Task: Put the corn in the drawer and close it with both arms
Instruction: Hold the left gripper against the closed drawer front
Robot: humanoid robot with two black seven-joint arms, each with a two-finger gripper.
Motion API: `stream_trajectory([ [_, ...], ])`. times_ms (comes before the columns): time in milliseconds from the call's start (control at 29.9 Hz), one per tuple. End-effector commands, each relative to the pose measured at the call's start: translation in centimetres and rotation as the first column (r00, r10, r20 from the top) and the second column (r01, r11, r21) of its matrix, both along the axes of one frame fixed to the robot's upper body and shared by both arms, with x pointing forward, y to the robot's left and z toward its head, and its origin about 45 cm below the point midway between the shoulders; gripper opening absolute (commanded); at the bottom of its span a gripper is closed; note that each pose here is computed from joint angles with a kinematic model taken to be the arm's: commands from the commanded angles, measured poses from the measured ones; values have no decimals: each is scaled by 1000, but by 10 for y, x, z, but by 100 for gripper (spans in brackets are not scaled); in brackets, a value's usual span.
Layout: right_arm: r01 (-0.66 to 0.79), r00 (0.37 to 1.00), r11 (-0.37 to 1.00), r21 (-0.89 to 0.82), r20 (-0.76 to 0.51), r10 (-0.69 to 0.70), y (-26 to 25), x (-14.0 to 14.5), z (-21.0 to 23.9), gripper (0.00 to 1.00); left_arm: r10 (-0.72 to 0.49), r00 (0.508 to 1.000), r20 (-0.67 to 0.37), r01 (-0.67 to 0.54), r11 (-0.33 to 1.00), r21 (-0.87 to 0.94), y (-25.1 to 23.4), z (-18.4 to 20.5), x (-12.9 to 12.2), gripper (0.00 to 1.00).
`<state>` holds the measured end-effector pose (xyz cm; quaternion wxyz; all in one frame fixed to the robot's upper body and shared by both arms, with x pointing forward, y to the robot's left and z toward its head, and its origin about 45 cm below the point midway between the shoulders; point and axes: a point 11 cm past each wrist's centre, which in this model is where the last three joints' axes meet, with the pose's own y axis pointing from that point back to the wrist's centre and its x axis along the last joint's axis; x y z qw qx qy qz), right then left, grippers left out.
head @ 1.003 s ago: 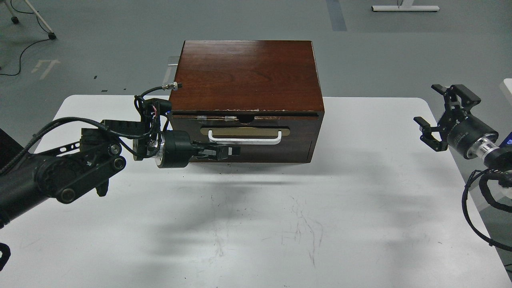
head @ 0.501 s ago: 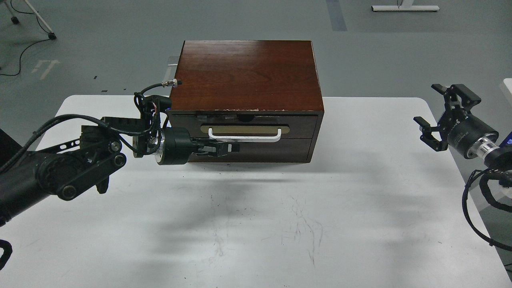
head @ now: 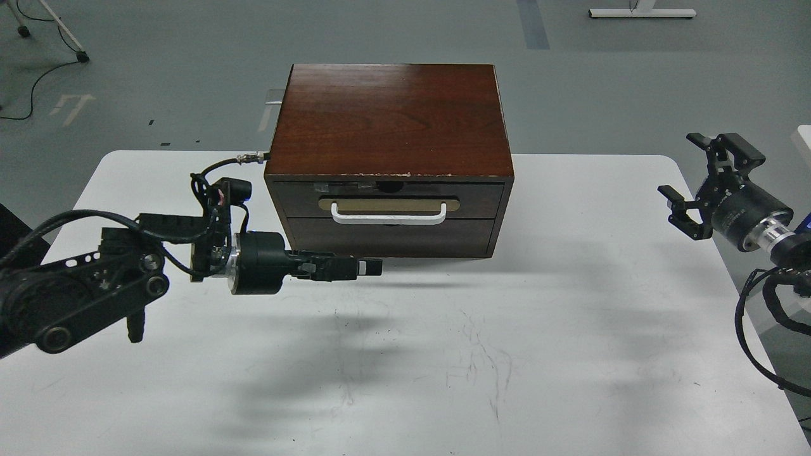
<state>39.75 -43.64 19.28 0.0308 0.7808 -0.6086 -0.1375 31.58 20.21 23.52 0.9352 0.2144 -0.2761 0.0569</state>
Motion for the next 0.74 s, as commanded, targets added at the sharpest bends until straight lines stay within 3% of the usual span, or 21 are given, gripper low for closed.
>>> stream_trajectory([
  [0, 2, 1000, 1000, 9, 23, -2, 3, 5, 7, 98, 56, 998, 33, -50, 985, -167, -1, 52, 14, 98],
  [67, 0, 999, 1000, 18, 40, -1, 6, 9, 12, 98, 220, 975, 21, -199, 914, -354, 21, 92, 48, 98],
  [134, 1, 997, 999, 46, 77, -5, 12, 14, 20, 99, 420, 896, -142, -422, 710, -564, 73, 117, 88, 98],
  [201, 0, 995, 998, 64, 102, -7, 15, 17, 26, 99, 504, 826, -255, -539, 571, -619, 107, 117, 104, 98],
  [234, -1, 992, 997, 81, 124, -9, 17, 18, 31, 99, 586, 704, -401, -697, 462, -549, 138, 100, 119, 98],
  [267, 0, 991, 996, 89, 135, -12, 18, 19, 33, 99, 609, 636, -474, -763, 402, -507, 152, 90, 123, 98],
  [334, -7, 987, 993, 118, 158, -12, 28, 23, 34, 99, 622, 421, -660, -905, 237, -353, 186, 54, 129, 98],
  [401, -1, 988, 992, 127, 155, -19, 37, 26, 29, 99, 609, 352, -711, -935, 195, -296, 187, 31, 128, 98],
  [435, -1, 988, 992, 127, 155, -19, 37, 26, 29, 99, 609, 351, -711, -935, 195, -295, 187, 31, 128, 98],
  [501, 28, 989, 992, 121, 143, -45, 45, 29, 22, 99, 592, 299, -749, -954, 177, -241, 184, -2, 115, 98],
  [702, 28, 989, 991, 130, 138, -46, 60, 31, 18, 99, 559, 272, -783, -962, 170, -213, 166, -23, 111, 98],
])
